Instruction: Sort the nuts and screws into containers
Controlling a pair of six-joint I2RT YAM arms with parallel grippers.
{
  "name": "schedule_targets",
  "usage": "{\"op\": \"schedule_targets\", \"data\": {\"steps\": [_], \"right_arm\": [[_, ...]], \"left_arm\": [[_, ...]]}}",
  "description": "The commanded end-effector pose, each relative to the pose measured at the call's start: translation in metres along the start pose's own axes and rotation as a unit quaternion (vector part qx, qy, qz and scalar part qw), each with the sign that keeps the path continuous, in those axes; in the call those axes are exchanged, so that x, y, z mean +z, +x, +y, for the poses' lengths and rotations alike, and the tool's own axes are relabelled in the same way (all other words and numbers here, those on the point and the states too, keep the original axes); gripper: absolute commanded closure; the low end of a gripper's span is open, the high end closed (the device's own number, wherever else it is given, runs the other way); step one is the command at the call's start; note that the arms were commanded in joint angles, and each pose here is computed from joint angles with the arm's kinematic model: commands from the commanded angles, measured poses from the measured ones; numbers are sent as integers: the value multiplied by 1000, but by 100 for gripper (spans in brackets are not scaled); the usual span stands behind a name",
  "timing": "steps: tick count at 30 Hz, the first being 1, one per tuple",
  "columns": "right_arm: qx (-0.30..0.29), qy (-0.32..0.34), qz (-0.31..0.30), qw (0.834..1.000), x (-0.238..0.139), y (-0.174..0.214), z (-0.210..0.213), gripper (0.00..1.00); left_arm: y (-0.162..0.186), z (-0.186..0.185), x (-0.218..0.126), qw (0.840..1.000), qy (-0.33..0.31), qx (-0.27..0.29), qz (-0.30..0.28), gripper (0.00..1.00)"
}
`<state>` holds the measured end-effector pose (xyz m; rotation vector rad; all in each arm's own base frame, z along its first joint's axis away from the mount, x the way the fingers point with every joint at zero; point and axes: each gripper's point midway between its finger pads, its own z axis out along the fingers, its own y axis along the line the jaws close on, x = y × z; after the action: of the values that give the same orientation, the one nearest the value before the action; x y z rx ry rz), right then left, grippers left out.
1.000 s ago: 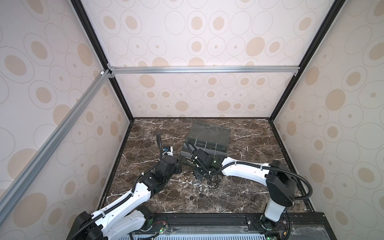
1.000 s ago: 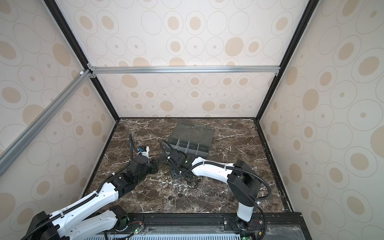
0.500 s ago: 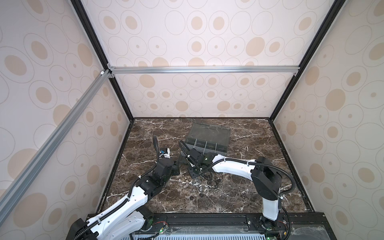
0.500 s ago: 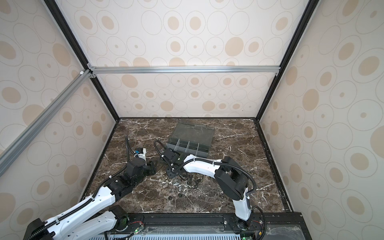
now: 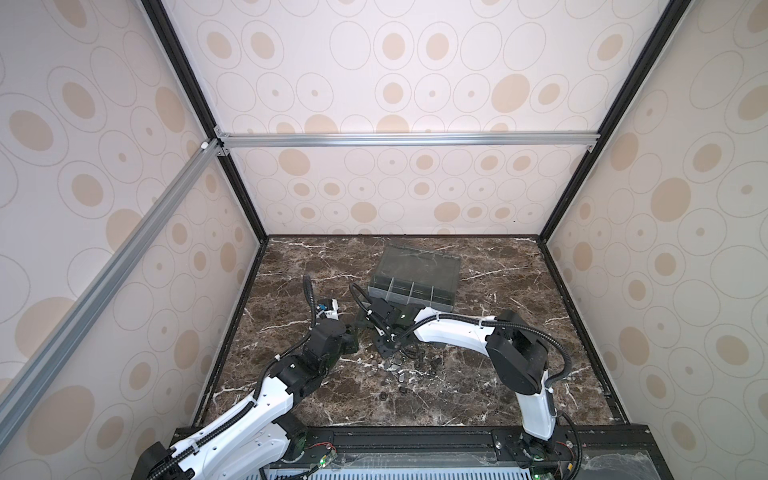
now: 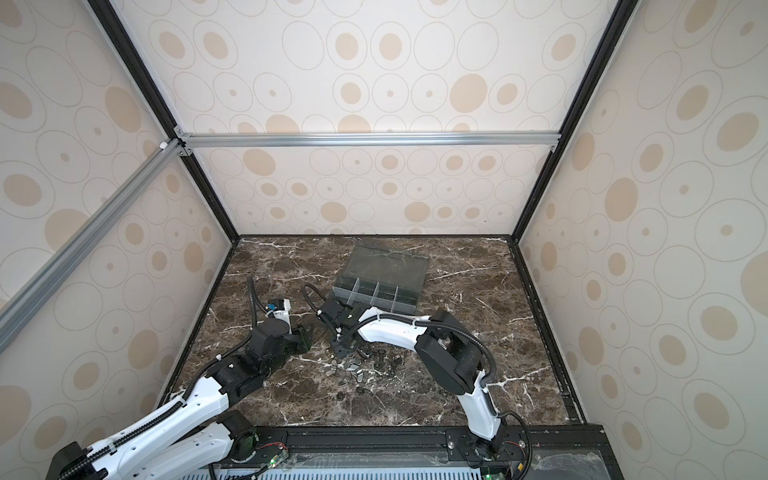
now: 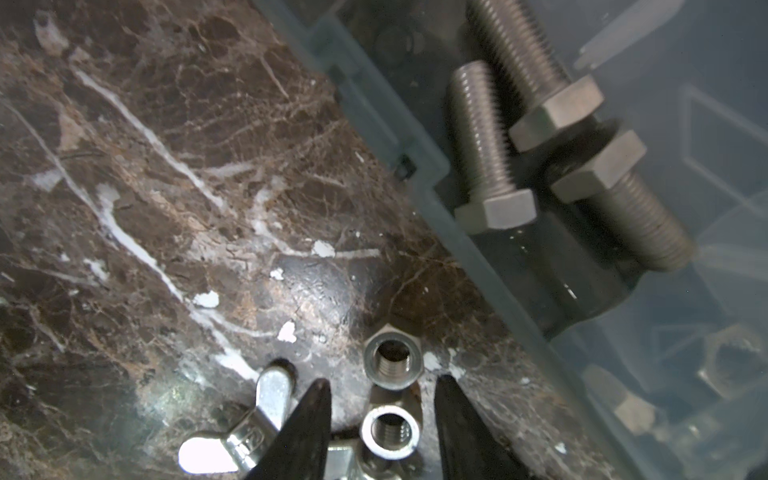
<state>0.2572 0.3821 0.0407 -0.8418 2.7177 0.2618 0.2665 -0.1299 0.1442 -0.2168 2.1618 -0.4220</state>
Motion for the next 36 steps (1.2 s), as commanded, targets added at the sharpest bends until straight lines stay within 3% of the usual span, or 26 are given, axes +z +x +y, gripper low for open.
{"op": "schedule_targets", "data": {"steps": [1, 11, 25, 36], "right_arm": [[-25, 18, 17, 999, 2, 4, -4, 55], [-43, 42, 38, 997, 15, 2, -9, 56], [-30, 37, 39, 998, 27, 3, -7, 68], [-13, 24, 21, 999, 12, 2, -5, 74]], "left_arm": [[0, 4, 0, 1000, -1, -19, -5, 56], [2, 5, 0, 1000, 2, -22, -6, 56], [4, 6, -1, 1000, 4, -27, -6, 56], [2, 6, -1, 1000, 3, -28, -9, 56]]}}
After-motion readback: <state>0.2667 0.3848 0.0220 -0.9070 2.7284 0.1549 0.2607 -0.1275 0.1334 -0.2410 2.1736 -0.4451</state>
